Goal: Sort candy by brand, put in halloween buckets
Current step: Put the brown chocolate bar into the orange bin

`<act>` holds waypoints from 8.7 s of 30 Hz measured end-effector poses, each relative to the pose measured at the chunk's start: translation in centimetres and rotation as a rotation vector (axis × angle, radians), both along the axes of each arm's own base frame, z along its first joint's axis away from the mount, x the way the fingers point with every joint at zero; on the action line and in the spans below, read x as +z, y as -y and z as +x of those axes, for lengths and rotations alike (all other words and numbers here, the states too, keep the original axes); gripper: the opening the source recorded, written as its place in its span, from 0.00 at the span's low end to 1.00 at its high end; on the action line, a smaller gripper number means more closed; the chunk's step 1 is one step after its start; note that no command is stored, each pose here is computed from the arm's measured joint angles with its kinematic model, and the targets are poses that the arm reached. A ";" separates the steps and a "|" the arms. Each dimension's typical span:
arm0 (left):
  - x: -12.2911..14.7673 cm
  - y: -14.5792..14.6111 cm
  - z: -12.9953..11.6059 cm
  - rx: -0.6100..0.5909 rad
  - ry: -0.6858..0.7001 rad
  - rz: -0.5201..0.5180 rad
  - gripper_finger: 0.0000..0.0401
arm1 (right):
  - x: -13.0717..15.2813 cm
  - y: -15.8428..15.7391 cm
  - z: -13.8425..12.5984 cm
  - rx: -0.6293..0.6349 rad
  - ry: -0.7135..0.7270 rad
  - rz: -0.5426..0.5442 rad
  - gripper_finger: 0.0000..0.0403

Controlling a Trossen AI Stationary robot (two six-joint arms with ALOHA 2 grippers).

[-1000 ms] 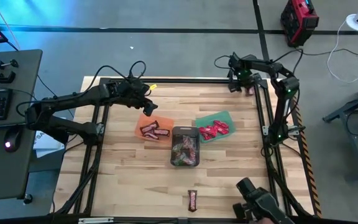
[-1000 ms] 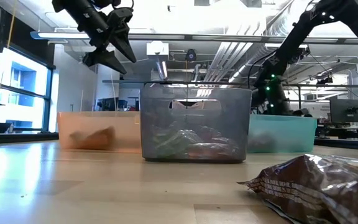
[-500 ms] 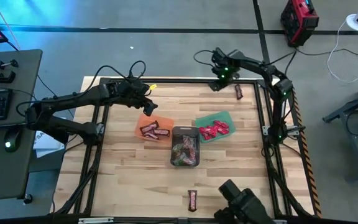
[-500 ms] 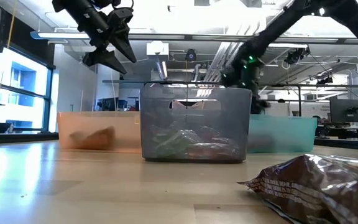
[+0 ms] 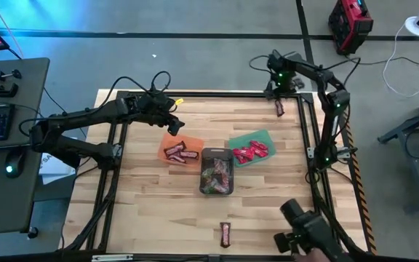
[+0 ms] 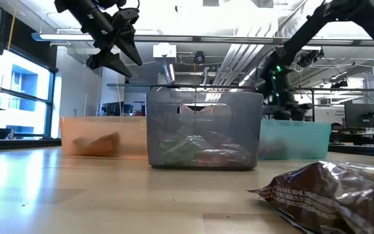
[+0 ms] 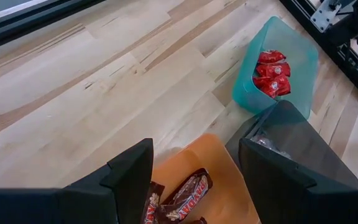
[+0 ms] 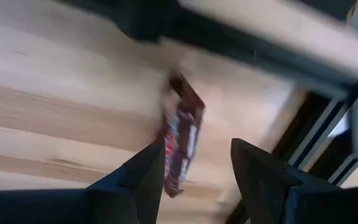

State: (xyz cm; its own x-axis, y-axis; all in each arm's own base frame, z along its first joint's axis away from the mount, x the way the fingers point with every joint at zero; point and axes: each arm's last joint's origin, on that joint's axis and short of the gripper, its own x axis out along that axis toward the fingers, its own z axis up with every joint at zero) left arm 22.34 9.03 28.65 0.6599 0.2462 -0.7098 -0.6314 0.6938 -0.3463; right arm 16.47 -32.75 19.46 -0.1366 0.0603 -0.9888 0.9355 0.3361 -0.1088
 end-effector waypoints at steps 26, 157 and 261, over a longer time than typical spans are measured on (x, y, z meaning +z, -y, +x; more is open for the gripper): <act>0.0 0.0 0.0 -0.007 -0.005 0.013 0.57 | -0.8 -2.7 1.3 0.138 0.253 -0.058 0.15; -13.1 -16.9 9.6 -0.788 -0.707 0.211 0.10 | 18.5 -20.6 7.8 0.404 0.776 -0.619 0.61; -0.4 12.4 -3.5 -0.374 0.070 -0.052 0.53 | 4.7 -55.8 19.8 0.227 0.196 -0.186 0.08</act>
